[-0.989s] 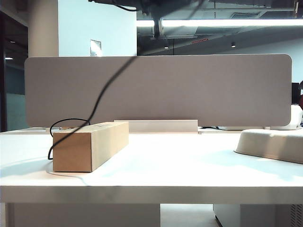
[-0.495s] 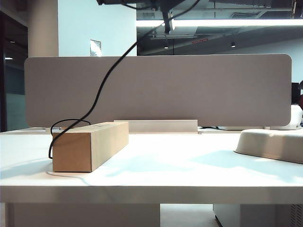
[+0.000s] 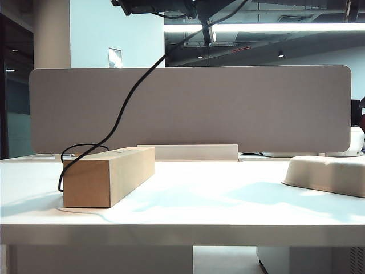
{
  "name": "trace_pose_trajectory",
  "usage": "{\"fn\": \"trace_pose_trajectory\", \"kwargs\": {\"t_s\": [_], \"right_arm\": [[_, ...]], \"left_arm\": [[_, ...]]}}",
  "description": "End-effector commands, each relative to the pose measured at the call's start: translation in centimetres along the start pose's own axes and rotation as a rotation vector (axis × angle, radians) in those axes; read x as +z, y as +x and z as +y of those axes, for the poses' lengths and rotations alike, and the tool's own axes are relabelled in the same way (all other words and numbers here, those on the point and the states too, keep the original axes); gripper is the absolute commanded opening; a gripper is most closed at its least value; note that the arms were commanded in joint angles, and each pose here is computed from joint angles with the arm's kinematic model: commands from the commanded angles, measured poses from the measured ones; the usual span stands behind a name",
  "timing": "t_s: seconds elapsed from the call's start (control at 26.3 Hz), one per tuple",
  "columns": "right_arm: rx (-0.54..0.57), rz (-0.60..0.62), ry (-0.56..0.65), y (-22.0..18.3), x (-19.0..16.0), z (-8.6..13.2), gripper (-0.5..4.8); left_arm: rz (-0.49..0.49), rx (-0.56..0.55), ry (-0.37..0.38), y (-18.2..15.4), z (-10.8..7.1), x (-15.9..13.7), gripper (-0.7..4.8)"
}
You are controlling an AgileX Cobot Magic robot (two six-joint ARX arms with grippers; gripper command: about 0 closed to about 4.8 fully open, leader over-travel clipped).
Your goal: Pick up the charging cable and the phone, plug the charging cable into the charging port on the phone, and finally place them back on the table.
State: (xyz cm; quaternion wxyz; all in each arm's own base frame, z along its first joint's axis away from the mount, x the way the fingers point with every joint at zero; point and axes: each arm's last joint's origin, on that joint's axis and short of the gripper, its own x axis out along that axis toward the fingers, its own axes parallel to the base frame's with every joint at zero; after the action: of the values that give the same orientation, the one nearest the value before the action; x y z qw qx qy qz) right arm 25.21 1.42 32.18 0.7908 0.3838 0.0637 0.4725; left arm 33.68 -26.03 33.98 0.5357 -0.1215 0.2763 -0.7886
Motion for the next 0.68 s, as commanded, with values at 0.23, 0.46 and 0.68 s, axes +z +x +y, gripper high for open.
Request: {"fn": "trace_pose_trajectory", "kwargs": {"t_s": [0.23,0.46,0.68], "right_arm": [[0.033,-0.004,-0.046,0.02,0.32,0.68,-0.07],[0.033,-0.004,-0.046,0.02,0.32,0.68,-0.07],[0.033,-0.003,-0.046,0.02,0.32,0.68,-0.07]], "left_arm": [[-0.001,-0.004,-0.017,-0.23,0.71,-0.25,-0.06],[-0.007,0.003,-0.011,-0.58,0.8,-0.18,-0.06],[-0.014,0.007,-0.017,-0.69,0.82,0.02,-0.06]]}}
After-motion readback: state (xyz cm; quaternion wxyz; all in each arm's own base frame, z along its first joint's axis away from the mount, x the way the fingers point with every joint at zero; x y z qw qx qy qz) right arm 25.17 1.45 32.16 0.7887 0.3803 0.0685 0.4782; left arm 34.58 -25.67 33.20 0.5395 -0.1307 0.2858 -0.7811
